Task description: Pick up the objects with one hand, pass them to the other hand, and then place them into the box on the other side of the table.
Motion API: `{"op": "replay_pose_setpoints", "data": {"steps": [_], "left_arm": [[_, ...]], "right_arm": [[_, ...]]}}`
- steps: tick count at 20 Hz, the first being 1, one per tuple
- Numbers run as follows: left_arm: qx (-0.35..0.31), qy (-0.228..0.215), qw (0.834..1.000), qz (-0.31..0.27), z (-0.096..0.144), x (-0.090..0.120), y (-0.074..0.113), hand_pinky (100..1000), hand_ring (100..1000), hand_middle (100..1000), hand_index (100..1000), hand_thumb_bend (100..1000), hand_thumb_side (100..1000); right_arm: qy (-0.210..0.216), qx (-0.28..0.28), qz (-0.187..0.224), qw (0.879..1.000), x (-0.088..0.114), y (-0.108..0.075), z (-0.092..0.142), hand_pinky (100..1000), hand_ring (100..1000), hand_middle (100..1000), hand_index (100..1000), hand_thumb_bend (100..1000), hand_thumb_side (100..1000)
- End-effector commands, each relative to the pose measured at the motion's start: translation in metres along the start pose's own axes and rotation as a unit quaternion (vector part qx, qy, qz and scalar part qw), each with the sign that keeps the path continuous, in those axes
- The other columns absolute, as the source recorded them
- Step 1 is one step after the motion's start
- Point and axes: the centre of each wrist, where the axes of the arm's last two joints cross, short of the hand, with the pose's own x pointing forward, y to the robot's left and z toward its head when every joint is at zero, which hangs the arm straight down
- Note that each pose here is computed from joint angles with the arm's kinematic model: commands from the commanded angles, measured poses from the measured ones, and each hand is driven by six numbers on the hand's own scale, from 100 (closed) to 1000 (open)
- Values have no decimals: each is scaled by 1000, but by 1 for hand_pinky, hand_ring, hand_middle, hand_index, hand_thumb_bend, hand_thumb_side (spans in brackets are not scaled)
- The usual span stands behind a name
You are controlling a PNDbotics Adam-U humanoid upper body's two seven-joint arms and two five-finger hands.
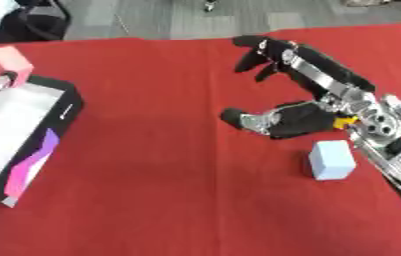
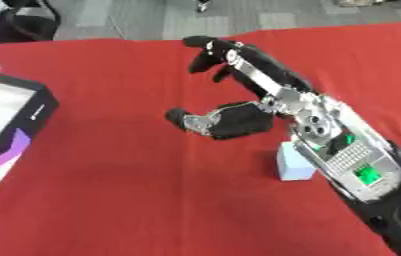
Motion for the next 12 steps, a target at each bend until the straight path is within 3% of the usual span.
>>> {"op": "replay_pose_setpoints", "data": {"steps": [1, 9, 12], "left_arm": [[21, 18, 1000, -2, -2, -10, 17, 698, 595, 458, 489, 100, 100], [-5, 40, 999, -2, -10, -25, 6, 735, 637, 504, 542, 100, 100], [-16, 50, 999, -12, -14, -32, 2, 767, 694, 582, 610, 196, 100]], "right_arm": [[-7, -14, 11, 1000, 5, -10, 3, 725, 813, 700, 952, 454, 457], [-6, -23, 6, 1000, 4, -12, 3, 724, 812, 698, 951, 449, 459], [-8, -25, 4, 1000, 4, -12, 3, 723, 812, 697, 949, 472, 449]]}}
